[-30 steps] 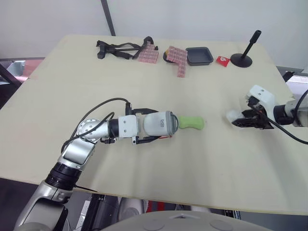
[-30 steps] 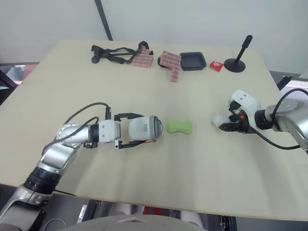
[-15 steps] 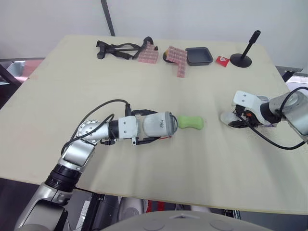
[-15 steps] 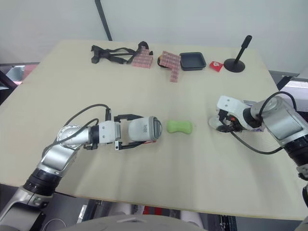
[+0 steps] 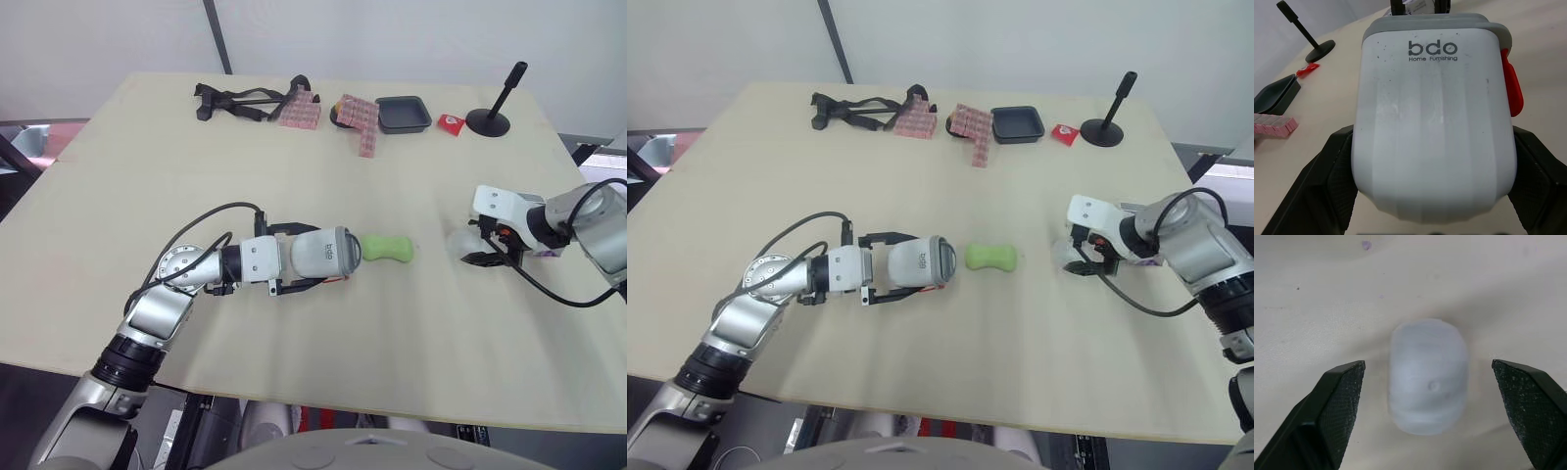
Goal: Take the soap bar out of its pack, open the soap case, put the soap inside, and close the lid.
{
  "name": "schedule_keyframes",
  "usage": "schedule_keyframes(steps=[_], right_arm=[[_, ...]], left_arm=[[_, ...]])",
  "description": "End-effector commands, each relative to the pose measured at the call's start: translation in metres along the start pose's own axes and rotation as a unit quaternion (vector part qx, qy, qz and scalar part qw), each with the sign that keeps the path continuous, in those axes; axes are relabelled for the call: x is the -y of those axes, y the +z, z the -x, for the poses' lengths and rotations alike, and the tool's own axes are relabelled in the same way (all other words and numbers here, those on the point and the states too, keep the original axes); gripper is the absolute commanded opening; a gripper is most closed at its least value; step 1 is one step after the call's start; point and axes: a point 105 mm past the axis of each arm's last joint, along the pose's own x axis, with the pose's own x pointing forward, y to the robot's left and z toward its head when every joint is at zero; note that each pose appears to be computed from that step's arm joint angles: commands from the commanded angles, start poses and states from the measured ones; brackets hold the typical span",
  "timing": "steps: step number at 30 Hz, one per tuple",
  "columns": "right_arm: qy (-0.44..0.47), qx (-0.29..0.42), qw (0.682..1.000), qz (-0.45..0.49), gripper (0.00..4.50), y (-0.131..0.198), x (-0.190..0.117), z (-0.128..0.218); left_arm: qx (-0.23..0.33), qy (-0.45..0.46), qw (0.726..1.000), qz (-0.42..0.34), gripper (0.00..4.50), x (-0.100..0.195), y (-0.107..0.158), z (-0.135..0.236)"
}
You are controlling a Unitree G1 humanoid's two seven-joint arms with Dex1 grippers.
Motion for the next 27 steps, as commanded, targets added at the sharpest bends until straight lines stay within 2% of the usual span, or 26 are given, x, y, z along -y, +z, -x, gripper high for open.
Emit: schedule_keyframes(steps=[1,4,6,8,12,18,22,27], right_arm=[[-0.039,0.132,0.99,0.028,4.48,0.033,0.011,0.023],[-0.02,0.249,0.968,0.032,4.48,0.053,-0.003,0.035],[-0.001,0.344,0.939,-0.002,4.48,0.063,-0.02,0.04],[0.016,0.4,0.916,-0.028,4.48,0.065,-0.038,0.041],[0.049,0.433,0.899,-0.042,4.48,0.047,-0.08,0.027],[0.072,0.434,0.897,-0.038,4.48,0.026,-0.116,0.012],[0.074,0.431,0.899,-0.034,4.48,0.016,-0.126,0.006],[0.051,0.429,0.901,-0.045,4.48,0.006,-0.129,-0.002]], left_arm=[[0.0,0.014,1.0,-0.003,3.5,-0.006,0.004,0.004],[-0.01,0.012,1.0,0.009,3.5,-0.008,-0.001,0.006],[-0.021,0.004,1.0,0.016,3.5,-0.009,-0.005,0.007],[-0.03,-0.003,0.999,0.014,3.5,-0.012,-0.008,0.009],[-0.055,-0.01,0.998,0.033,3.5,-0.024,-0.015,0.01],[-0.103,-0.066,0.989,0.084,3.5,-0.028,-0.023,0.017],[-0.128,-0.081,0.984,0.097,3.5,-0.037,-0.025,0.02],[-0.168,-0.092,0.978,0.077,3.5,-0.047,-0.03,0.015]])
